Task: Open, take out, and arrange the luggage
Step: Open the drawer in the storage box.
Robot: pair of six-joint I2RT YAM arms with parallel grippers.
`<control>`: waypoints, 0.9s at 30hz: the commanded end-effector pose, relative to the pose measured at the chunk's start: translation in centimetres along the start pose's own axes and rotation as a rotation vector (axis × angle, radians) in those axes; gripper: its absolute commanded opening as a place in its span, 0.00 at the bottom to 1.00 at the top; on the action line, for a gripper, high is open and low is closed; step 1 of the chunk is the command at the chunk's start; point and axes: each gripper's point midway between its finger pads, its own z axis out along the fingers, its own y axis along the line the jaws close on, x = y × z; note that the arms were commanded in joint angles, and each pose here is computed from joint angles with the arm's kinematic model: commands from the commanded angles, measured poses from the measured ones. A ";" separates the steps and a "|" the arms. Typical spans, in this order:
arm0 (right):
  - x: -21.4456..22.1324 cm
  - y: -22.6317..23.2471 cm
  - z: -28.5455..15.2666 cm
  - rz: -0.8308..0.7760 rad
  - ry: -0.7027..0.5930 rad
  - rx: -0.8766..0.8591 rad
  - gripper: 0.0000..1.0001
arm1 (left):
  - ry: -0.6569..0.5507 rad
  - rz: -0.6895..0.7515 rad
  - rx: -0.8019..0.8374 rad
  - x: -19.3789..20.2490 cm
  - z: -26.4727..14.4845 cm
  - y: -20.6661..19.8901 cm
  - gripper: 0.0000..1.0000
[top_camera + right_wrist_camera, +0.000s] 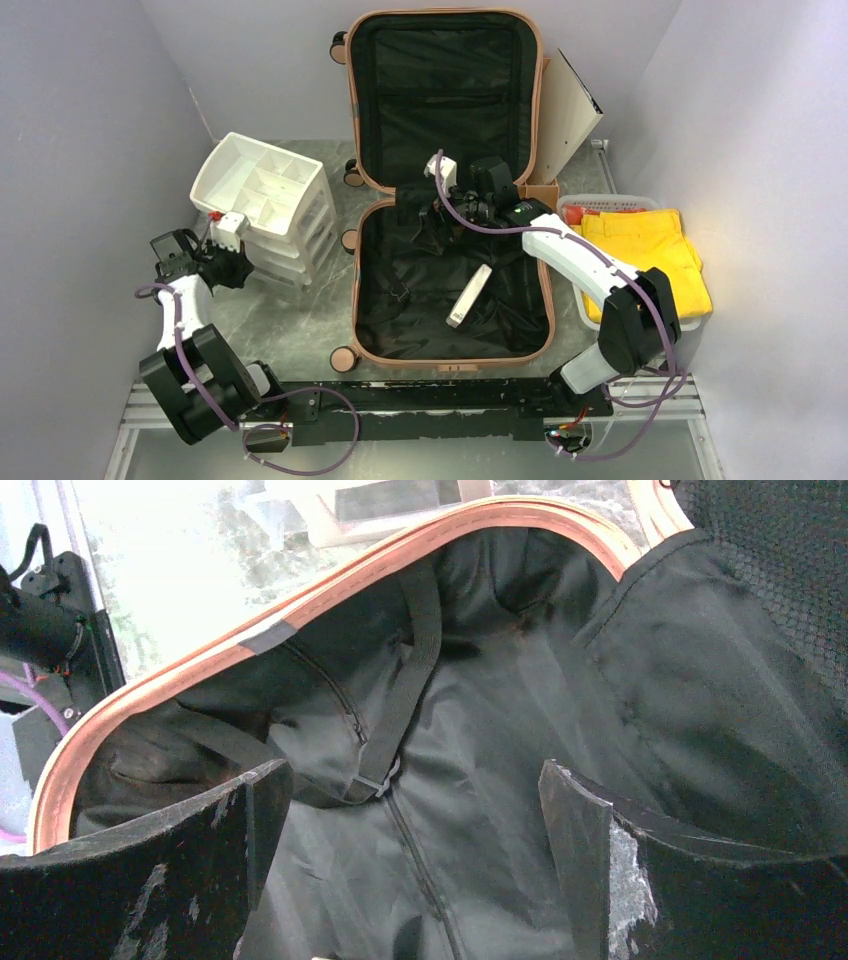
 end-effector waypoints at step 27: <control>-8.0 -15.4 -19.4 -0.002 -0.305 1.064 1.00 | 0.113 -0.078 -0.232 0.6 -2.7 3.9 0.06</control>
